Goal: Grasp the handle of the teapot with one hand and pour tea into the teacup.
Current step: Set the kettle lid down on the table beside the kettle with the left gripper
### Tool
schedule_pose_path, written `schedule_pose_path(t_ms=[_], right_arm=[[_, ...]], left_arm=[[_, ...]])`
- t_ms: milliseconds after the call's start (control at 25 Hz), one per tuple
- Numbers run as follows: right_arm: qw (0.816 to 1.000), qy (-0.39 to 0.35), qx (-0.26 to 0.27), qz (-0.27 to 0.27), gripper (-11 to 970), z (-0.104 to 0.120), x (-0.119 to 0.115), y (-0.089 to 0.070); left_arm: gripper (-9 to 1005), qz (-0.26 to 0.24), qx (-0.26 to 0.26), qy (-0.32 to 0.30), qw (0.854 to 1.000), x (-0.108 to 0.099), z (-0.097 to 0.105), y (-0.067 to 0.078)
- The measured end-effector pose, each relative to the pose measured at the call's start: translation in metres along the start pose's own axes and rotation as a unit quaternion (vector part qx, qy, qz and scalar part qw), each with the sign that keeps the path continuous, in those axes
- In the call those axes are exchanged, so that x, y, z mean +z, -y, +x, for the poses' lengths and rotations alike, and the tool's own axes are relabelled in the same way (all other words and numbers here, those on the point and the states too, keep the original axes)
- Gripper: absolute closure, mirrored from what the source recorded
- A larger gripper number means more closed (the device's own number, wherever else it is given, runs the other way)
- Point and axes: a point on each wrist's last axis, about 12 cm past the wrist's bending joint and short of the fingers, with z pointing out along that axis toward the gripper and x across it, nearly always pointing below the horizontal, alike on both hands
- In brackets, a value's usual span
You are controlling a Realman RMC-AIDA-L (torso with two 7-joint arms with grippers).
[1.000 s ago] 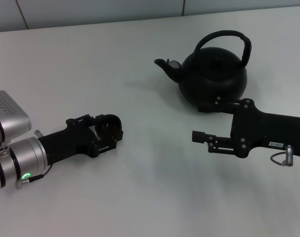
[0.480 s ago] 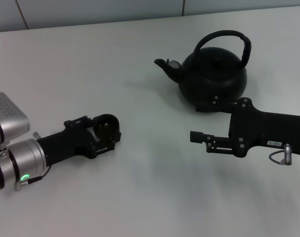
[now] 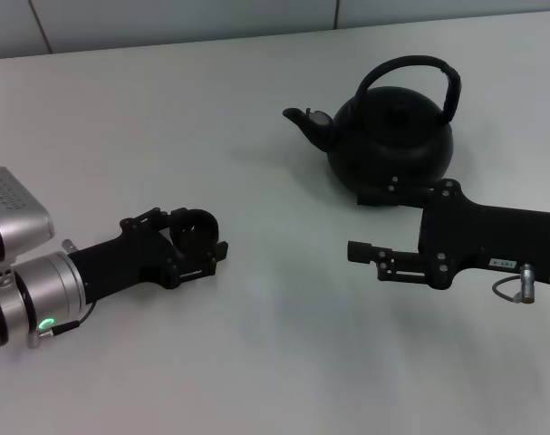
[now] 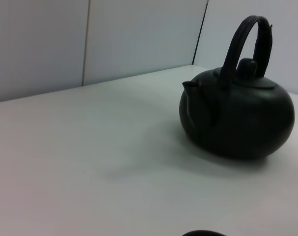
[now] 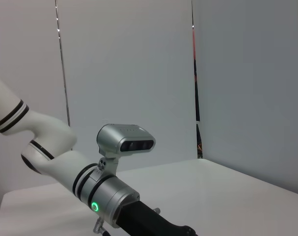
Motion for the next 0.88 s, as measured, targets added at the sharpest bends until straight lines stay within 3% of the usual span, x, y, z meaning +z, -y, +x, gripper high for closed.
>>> schedule_pose_path(t_ms=[360, 880], right_arm=[[1.000, 0.000, 0.001, 0.000, 266, 0.000, 0.000, 0.000], [1.000, 0.001, 0.002, 0.006, 266, 0.000, -0.002, 0.000]], left_arm=[[133, 0.011, 0.000, 0.016, 1.000, -0.004, -0.004, 0.000], [133, 0.049, 0.028, 0.111, 0.992, -0.039, -0.015, 0.006]])
